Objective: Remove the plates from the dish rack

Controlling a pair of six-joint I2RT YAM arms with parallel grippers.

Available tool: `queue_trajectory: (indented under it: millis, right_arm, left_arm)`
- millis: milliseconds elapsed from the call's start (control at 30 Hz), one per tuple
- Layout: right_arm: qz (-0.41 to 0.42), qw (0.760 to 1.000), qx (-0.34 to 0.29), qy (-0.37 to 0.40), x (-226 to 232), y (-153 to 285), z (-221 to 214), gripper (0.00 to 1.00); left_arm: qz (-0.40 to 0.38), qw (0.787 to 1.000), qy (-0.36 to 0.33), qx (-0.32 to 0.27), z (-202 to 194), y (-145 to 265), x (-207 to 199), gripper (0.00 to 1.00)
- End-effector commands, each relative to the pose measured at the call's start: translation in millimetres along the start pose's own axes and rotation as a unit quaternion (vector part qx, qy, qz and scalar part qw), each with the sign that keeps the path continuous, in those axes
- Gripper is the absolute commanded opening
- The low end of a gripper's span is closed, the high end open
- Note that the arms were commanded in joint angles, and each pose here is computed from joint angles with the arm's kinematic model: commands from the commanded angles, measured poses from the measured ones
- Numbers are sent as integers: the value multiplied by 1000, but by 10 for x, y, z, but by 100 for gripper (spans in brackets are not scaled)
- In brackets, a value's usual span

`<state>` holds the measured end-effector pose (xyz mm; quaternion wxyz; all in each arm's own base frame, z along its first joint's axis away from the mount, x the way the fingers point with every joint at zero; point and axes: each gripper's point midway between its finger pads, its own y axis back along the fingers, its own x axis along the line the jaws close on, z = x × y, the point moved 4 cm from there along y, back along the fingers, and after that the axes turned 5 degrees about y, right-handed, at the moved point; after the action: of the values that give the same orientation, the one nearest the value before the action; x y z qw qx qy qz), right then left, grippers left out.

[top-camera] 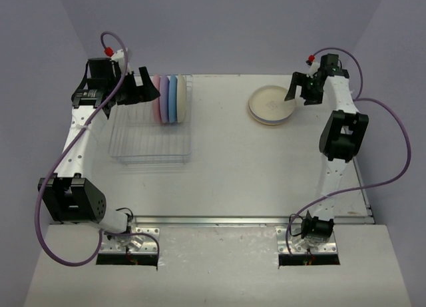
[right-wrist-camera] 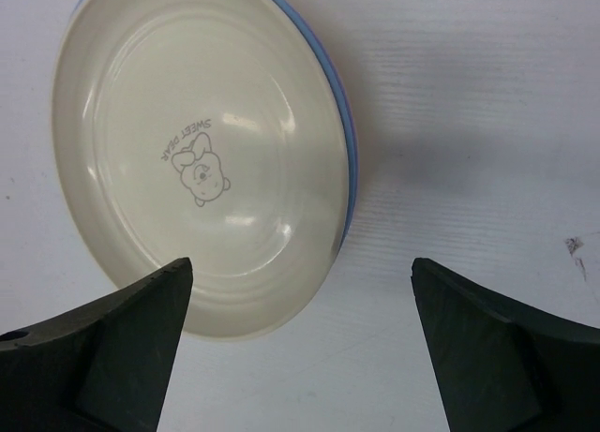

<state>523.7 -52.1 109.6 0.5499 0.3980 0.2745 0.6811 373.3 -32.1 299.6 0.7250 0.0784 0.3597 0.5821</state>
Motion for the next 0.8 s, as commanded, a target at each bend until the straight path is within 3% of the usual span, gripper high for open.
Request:
queue_trajectory:
  millis: [0,200,467,767]
  right_arm:
    - [22,996,-81,24,324,698,366,99]
    - [69,992,-100,46,633,1202,285,99]
    - [133,984,-100,56,957,1583,-54,99]
    - [180,979,-89,45,1154,1720,-479,99]
  left_arm:
    - [-58,998,2,-13,81,-57,-93,85]
    - [-123,992,39,0,112,-204,71,67]
    - [-213,973,71,51,94,-523,373,67]
    - [-234,967,68,71,80,-868,542,66]
